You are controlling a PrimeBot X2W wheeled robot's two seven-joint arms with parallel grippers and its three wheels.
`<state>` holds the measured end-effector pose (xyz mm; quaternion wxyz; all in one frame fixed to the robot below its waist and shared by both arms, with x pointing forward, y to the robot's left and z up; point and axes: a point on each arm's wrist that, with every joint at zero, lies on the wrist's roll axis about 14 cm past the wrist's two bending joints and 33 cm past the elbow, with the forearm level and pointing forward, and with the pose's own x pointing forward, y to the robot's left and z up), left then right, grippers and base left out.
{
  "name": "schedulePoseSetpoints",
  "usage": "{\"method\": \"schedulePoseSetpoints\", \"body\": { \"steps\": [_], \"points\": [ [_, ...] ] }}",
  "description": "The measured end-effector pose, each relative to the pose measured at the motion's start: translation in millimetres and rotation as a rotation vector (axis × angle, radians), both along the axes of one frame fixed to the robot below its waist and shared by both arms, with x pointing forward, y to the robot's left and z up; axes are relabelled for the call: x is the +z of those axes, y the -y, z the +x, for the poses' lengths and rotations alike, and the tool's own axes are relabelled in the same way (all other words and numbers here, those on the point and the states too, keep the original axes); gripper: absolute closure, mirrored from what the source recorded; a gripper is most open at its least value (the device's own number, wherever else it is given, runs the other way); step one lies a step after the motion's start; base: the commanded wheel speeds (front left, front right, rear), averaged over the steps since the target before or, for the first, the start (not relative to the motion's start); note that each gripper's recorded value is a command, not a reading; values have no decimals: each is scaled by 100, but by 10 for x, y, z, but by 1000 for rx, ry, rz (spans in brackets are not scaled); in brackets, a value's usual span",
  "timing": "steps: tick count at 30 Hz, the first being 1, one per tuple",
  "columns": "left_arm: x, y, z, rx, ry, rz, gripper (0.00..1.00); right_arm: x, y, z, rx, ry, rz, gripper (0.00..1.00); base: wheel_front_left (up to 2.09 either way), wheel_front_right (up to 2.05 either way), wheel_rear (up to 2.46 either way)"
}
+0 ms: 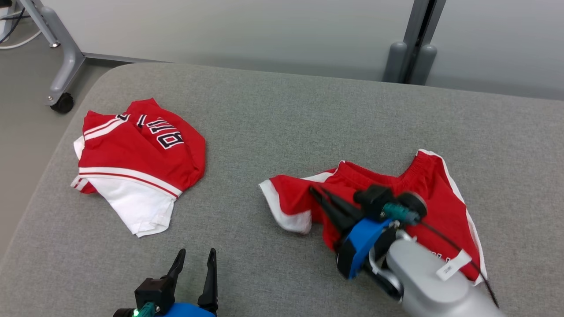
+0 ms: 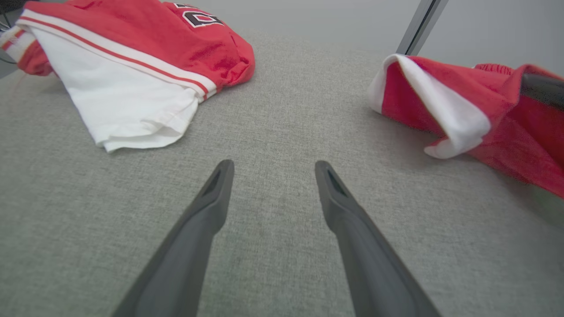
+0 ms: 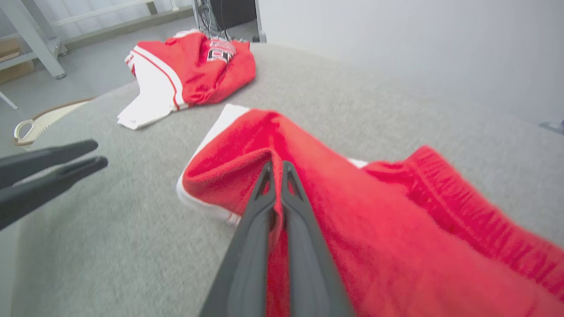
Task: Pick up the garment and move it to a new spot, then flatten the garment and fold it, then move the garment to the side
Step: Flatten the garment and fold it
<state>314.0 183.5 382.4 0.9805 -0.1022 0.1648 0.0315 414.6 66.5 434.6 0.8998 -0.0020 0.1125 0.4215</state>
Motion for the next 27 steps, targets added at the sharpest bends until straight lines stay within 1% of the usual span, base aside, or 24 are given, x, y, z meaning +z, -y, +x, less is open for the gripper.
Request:
{"method": "schedulePoseSetpoints", "body": {
  "steps": [3,7,10,13,15,18,20,23,27],
  "points": [
    [45,-5,-8,2,15,0,0,642,3,333,-30,153,104,100,0,0,0],
    [89,9,-42,2,31,-7,0,1518,-7,592,-26,375,197,100,0,0,0],
    [101,10,-86,7,35,-11,0,2169,-103,599,19,539,256,100,0,0,0],
    [73,12,-152,13,26,-19,0,2597,-211,480,77,639,302,100,0,0,0],
    [35,27,-196,13,13,-25,0,2798,-216,416,97,682,327,100,0,0,0],
    [1,64,-221,5,2,-33,0,2889,-119,365,95,685,357,100,0,0,0],
    [-14,102,-211,-9,-3,-35,0,2759,27,384,69,656,341,100,0,0,0],
    [-26,187,-175,-40,-6,-39,0,2186,391,443,-8,529,265,100,0,0,0],
    [-9,283,-110,-77,2,-41,0,1311,1159,474,-198,322,144,100,0,0,0]
  ]
}}
